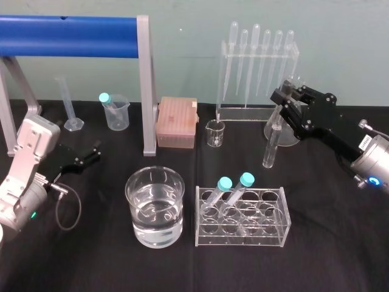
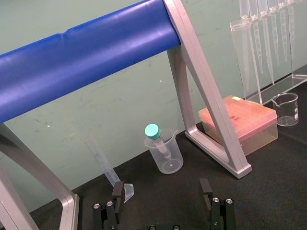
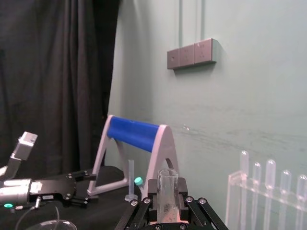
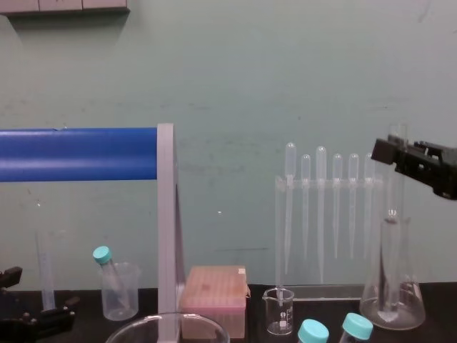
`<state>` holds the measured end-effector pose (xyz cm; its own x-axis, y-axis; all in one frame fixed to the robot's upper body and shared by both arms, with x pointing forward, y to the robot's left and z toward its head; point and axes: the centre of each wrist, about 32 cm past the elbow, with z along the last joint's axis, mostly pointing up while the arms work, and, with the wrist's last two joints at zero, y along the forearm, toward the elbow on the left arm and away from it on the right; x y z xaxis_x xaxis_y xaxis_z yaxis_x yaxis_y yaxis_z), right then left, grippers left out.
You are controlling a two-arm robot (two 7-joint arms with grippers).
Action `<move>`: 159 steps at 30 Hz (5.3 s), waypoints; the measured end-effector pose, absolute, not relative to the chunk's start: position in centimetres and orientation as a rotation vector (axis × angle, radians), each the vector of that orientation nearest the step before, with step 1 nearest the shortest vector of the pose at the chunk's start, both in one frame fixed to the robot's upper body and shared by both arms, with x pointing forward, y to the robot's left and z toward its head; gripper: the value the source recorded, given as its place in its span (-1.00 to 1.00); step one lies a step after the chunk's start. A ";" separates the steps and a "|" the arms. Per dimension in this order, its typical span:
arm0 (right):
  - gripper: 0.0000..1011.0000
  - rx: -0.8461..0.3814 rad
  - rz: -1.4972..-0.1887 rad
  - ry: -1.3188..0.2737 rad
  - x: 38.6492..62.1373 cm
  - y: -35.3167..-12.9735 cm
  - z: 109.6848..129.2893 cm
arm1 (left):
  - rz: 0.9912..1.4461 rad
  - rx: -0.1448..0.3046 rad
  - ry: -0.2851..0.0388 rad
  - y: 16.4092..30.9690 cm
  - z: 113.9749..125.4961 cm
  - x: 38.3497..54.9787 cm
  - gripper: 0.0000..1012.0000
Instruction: Hold the test tube with one hand and immerse one end into the beaker, then return it to the test tube rack.
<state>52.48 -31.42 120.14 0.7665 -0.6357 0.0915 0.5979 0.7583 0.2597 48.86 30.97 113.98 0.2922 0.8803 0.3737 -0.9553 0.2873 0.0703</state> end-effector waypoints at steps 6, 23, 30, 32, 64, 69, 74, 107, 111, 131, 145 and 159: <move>-0.52 0.270 -0.604 -0.187 53.5 -30.5 121.2 | 1.248 0.304 -0.285 31.0 114.0 48.9 0.98; -0.52 0.305 -0.268 -0.186 56.7 -23.5 123.7 | 1.248 0.304 -0.285 31.0 114.0 48.9 0.98; -0.52 0.312 -0.167 -0.163 57.2 -20.7 123.7 | 1.248 0.304 -0.285 31.0 114.0 48.9 0.98; -0.52 0.313 -0.141 -0.160 57.3 -20.0 123.7 | 1.248 0.304 -0.285 31.0 114.0 48.9 0.98; -0.52 0.193 -0.096 -0.088 59.0 -15.8 121.2 | 1.248 0.305 -0.285 31.0 114.0 48.9 0.98; -0.52 0.163 -0.102 -0.076 59.1 -15.7 120.7 | 1.248 0.304 -0.285 31.0 114.0 48.9 0.98; -0.52 0.136 -0.108 -0.069 59.2 -15.8 120.3 | 1.248 0.304 -0.285 31.0 114.0 48.9 0.98; -0.52 0.089 -0.110 -0.019 59.4 -16.0 119.2 | 1.248 0.304 -0.285 31.0 114.0 48.9 0.98; -0.52 0.089 -0.110 -0.019 59.4 -16.0 119.2 | 1.248 0.305 -0.285 31.0 114.0 48.9 0.98; -0.52 0.091 -0.109 -0.021 59.4 -16.0 119.2 | 1.248 0.304 -0.285 31.0 114.0 48.9 0.98; -0.52 0.090 -0.109 -0.021 59.4 -16.0 119.2 | 1.248 0.304 -0.285 31.0 114.0 48.9 0.98; -0.52 0.090 -0.109 -0.021 59.4 -16.0 119.2 | 1.248 0.304 -0.285 31.0 114.0 48.9 0.98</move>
